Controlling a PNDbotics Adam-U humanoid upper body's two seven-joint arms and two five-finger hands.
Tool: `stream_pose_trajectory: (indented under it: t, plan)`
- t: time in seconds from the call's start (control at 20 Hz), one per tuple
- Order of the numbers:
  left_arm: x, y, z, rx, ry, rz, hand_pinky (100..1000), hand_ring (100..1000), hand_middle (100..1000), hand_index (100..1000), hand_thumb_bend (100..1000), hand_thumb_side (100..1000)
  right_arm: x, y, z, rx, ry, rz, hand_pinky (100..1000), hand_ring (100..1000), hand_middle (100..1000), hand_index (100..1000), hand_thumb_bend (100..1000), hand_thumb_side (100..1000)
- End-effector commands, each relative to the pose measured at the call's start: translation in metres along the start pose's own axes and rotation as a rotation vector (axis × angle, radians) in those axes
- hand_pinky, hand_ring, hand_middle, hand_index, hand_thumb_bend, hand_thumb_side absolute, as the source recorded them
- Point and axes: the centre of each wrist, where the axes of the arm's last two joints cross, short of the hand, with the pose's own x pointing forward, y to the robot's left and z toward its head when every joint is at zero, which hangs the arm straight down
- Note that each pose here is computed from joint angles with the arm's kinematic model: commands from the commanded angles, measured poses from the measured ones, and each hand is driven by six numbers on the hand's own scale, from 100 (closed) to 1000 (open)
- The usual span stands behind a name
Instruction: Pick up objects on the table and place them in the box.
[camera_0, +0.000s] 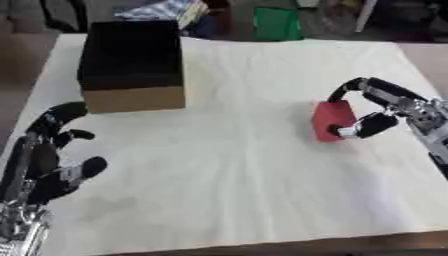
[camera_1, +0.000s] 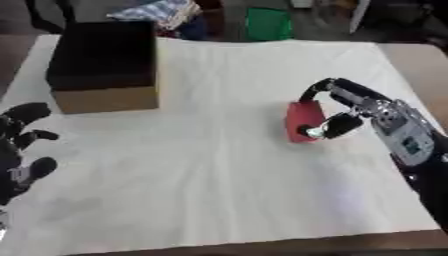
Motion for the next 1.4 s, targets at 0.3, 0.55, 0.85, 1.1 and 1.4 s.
stream_pose_trajectory:
  t: [0.3,0.55,0.85,1.1,1.4]
  plan:
    - [0.006,0.003,-0.004,-0.012,-0.023,-0.008,601,834,756,736,1000,440,0.028,-0.047,-0.007,-0.069,-0.082,0.077,1000,884,624,660,436,134]
    - [0.006,0.002,-0.004,-0.021,-0.025,-0.006,601,833,756,736,1000,439,0.05,-0.072,-0.018,-0.116,-0.132,0.112,1000,880,625,661,440,101]
    - [0.009,-0.003,-0.009,-0.055,-0.041,0.003,601,833,755,736,1000,438,0.07,-0.097,-0.033,-0.19,-0.166,0.121,1000,874,624,660,428,100]
    - [0.012,-0.011,-0.015,-0.096,-0.057,0.02,601,832,754,735,1000,435,0.084,-0.109,-0.048,-0.234,-0.191,0.121,1000,871,626,662,424,100]
    - [0.019,-0.024,-0.024,-0.172,-0.088,0.051,601,832,754,734,1000,436,0.096,-0.114,-0.069,-0.308,-0.198,0.112,1000,860,621,658,419,100]
